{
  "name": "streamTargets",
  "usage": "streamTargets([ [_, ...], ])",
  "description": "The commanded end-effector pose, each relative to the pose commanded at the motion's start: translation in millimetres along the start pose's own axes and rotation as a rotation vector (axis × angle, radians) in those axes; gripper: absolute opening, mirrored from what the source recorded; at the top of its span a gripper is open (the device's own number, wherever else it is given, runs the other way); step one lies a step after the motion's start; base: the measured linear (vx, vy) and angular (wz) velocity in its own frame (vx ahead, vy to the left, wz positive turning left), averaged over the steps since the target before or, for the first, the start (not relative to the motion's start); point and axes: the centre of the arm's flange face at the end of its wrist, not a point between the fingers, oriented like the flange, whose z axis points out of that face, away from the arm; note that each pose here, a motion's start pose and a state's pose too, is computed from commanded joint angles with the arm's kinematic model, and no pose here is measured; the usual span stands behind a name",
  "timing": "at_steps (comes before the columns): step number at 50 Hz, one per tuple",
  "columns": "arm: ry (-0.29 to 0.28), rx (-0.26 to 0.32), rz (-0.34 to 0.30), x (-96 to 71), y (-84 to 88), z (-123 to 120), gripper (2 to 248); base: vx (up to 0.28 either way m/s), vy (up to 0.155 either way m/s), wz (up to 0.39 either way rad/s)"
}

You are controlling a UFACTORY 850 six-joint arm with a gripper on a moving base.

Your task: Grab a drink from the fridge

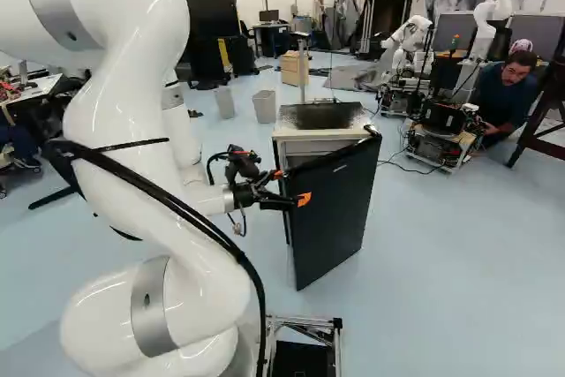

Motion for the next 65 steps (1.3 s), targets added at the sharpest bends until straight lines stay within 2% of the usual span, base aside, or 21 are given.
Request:
streamTargets([
  [39,-0.025,-0.153,-0.031,-1.7,65.8,15.0,247,0.0,0.0,0.0],
  [65,-0.016,-0.298,-0.03,1.0,103.7,28.6,247,0.0,0.0,0.0],
])
